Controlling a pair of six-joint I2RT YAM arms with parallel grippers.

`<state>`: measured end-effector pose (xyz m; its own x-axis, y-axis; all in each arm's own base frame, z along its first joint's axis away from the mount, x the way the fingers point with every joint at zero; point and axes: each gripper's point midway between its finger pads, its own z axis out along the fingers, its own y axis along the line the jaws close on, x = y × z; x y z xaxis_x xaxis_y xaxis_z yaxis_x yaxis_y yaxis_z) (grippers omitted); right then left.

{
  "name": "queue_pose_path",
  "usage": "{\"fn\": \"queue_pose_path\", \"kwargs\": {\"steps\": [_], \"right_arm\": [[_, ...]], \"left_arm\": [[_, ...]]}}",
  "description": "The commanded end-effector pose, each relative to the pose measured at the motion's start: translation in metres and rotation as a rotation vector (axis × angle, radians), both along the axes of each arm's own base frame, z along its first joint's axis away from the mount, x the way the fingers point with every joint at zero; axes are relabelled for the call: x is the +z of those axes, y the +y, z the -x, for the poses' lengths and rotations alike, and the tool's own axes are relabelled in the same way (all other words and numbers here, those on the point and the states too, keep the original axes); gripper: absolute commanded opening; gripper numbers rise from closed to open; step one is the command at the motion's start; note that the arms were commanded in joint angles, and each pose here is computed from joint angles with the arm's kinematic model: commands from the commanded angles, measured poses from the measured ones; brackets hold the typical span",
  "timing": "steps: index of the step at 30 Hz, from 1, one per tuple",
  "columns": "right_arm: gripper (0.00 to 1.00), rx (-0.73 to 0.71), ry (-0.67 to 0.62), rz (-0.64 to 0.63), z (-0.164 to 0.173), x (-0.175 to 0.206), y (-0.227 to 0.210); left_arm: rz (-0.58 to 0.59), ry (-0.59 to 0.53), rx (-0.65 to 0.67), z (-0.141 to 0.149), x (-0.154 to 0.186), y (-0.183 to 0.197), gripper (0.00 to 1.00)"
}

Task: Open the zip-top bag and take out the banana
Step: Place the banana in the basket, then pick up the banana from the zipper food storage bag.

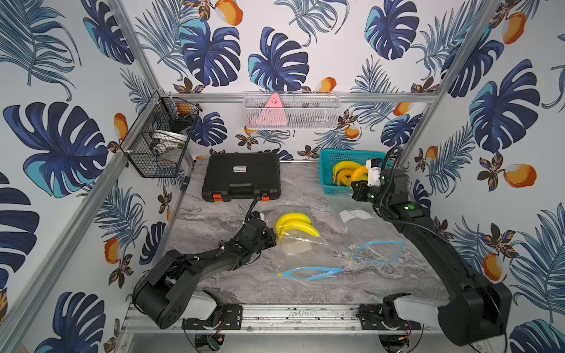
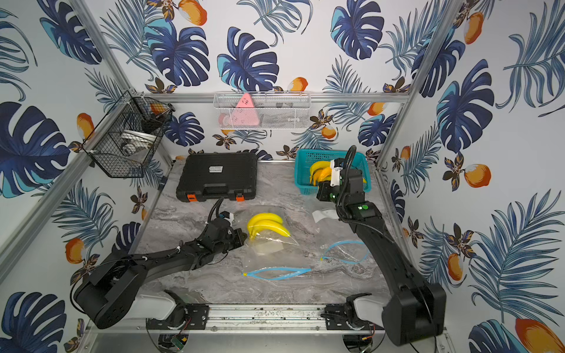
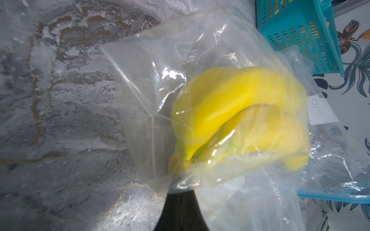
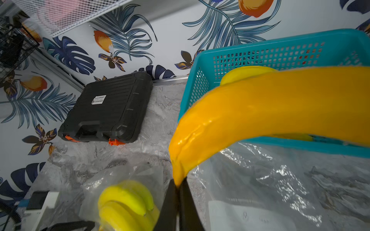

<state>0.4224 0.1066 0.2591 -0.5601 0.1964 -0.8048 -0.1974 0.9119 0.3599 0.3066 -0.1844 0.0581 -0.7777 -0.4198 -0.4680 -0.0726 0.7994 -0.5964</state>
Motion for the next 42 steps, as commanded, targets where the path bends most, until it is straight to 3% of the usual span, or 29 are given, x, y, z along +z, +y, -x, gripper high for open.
{"fn": "queue_pose_path", "kwargs": {"steps": [1,5,9,11,12,13,16,17,19,21,25,32,37,42], "right_arm": [[0.00,0.141,-0.055,-0.067,-0.043,0.002,0.015],[0.00,0.127,-0.007,-0.032,-0.097,-0.043,0.012],[0.00,0.133,0.119,-0.016,-0.123,-0.098,0.010],[0.16,0.134,0.133,-0.030,-0.123,-0.111,0.010],[0.32,0.130,0.134,-0.028,-0.121,-0.112,0.009],[0.42,0.115,0.131,-0.027,-0.119,-0.110,0.007],[0.52,0.098,0.051,-0.028,-0.098,-0.082,0.003],[0.53,0.094,0.016,-0.026,-0.088,-0.066,0.001],[0.66,0.082,-0.017,-0.016,-0.064,-0.045,-0.003],[0.67,0.104,-0.056,-0.038,-0.032,-0.018,-0.001],[0.68,0.157,-0.059,-0.069,0.045,-0.009,0.022],[0.57,0.385,0.002,0.000,0.197,-0.050,0.106],[0.40,0.525,0.107,-0.060,0.278,-0.089,0.127],[0.39,0.648,0.048,0.026,0.335,-0.109,0.160]], "left_arm": [[0.010,-0.011,-0.011,-0.006,0.004,-0.005,0.00],[0.017,-0.007,-0.016,-0.008,0.000,-0.008,0.00],[0.023,0.011,-0.007,-0.006,-0.008,-0.008,0.00],[0.030,0.011,0.002,-0.004,-0.008,-0.006,0.00],[0.030,0.012,0.008,-0.003,-0.008,-0.005,0.00],[0.030,0.007,0.010,-0.003,-0.006,-0.004,0.00],[0.025,0.003,0.004,-0.001,-0.002,-0.003,0.00],[0.025,0.001,0.004,-0.001,0.000,-0.003,0.00],[0.016,-0.002,0.004,-0.001,0.001,-0.002,0.00],[0.011,0.002,0.007,0.000,-0.001,0.000,0.00],[0.015,0.014,0.007,0.000,-0.005,-0.001,0.00],[0.029,0.032,0.002,-0.002,-0.009,-0.004,0.00],[0.017,0.020,0.008,-0.002,-0.004,0.002,0.00],[0.008,0.009,0.016,-0.002,0.003,0.006,0.00]]}}
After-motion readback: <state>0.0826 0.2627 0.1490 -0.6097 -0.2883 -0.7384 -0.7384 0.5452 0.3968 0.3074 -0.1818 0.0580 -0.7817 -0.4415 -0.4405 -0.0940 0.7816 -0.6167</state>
